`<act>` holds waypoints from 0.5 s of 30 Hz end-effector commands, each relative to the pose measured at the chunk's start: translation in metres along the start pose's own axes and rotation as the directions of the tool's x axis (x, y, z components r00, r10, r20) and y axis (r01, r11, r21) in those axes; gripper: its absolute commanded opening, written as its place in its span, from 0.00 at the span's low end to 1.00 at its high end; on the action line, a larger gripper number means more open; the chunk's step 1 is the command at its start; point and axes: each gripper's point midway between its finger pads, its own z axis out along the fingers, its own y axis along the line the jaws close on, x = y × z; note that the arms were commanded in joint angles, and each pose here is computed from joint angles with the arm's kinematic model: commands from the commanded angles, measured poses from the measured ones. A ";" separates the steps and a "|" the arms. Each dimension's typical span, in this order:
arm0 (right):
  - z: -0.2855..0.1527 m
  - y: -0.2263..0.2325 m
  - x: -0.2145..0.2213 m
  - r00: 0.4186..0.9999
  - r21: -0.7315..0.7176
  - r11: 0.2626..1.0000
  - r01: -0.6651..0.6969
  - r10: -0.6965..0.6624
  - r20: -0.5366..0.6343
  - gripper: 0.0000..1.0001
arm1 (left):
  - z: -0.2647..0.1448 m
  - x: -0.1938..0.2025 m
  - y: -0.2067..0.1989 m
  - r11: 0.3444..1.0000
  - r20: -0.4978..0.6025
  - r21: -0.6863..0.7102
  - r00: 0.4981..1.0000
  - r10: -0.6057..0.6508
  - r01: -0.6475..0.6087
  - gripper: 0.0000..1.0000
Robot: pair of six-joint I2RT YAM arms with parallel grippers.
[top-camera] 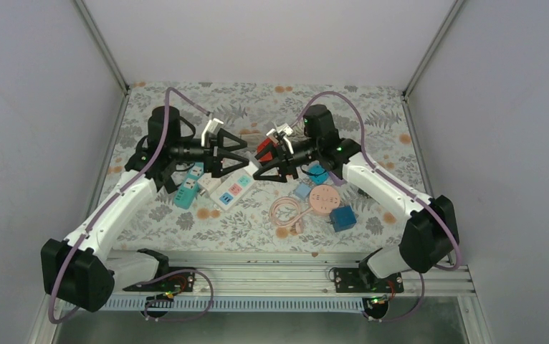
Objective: Insert the plug
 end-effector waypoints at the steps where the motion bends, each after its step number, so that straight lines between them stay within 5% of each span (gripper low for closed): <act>1: -0.003 0.010 -0.012 0.999 -0.046 0.998 0.034 -0.034 0.015 0.48 | 0.003 0.000 -0.007 0.998 -0.044 0.063 0.999 -0.030 0.033 0.91; 15: 0.000 -0.020 -0.007 0.999 0.038 0.998 -0.047 0.047 0.000 0.46 | 0.005 0.001 -0.013 0.994 -0.061 0.101 0.997 -0.044 0.050 0.76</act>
